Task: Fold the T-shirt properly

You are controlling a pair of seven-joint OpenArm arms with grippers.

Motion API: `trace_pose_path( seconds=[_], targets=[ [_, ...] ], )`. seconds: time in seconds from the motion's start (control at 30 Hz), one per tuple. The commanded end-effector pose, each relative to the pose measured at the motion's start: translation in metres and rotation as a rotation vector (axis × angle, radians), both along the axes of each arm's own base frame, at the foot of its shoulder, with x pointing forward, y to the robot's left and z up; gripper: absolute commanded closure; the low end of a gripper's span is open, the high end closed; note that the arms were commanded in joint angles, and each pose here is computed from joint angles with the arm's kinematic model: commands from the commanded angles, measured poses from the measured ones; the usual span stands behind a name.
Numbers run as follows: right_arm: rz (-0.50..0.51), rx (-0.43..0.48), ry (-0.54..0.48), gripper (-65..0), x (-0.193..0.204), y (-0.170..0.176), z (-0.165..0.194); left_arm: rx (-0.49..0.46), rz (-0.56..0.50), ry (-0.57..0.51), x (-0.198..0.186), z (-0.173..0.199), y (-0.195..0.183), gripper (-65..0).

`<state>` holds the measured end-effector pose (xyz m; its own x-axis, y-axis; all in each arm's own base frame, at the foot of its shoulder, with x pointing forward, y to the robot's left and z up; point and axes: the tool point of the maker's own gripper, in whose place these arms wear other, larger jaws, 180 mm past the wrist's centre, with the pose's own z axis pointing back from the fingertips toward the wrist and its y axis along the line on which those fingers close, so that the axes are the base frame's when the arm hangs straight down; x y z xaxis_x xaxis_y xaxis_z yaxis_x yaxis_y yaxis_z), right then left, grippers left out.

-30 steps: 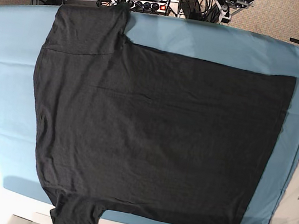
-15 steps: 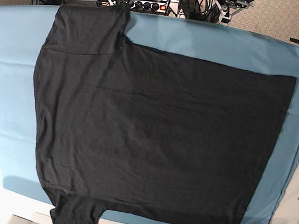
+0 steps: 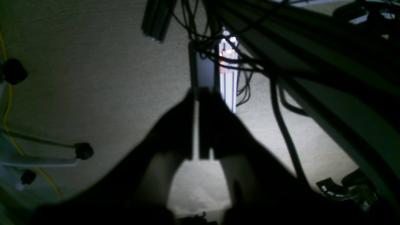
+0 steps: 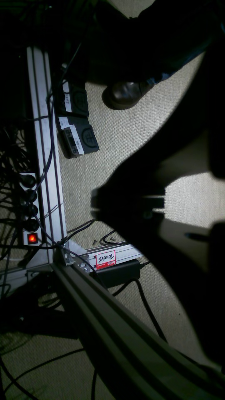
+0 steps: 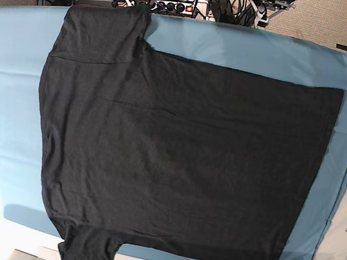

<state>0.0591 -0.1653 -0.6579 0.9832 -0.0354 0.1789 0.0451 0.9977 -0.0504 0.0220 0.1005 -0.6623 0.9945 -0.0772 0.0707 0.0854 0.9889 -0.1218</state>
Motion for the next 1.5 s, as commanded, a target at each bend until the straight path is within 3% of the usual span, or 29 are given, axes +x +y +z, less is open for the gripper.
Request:
trace_pose_path(
  seconds=[0.0, 0.37, 0.67, 0.83, 0.97, 1.17, 1.3, 1.47],
  targets=[
    [0.001, -0.004, -0.02, 0.0, 0.006, -0.002, 0.001, -0.005, 0.002, -0.005, 0.002, 0.0, 0.0, -3.5],
    [0.008, -0.036, -0.087, 0.0, 0.016, -0.016, 0.008, 0.012, -0.004, -0.002, 0.003, 0.001, 0.012, -3.5],
    [-0.002, -0.131, -0.099, 0.0, -0.038, -0.067, 0.028, 0.068, -0.021, -0.003, -0.05, 0.021, 0.066, -3.5],
    [0.049, -0.204, -0.095, 0.0, -0.075, -0.101, 0.053, 0.061, -0.028, -0.028, -0.084, 0.051, 0.082, -3.5],
    [0.053, -0.246, -0.132, 0.0, -0.101, -0.126, 0.089, 0.019, -0.088, -0.107, -0.093, 0.092, 0.074, -3.5],
    [0.168, -0.3, -0.2, 0.0, -0.125, -0.141, 0.166, -0.092, -0.192, -0.293, -0.067, 0.179, 0.042, -3.5],
    [0.07, -0.328, -0.336, 0.0, -0.101, -0.156, 0.227, -0.198, -0.312, -0.362, -0.044, 0.235, 0.013, -4.4],
    [-0.075, -0.445, -0.525, 0.0, -0.043, -0.205, 0.319, -0.28, -0.453, -0.408, -0.021, 0.285, -0.014, -12.6]
  ],
)
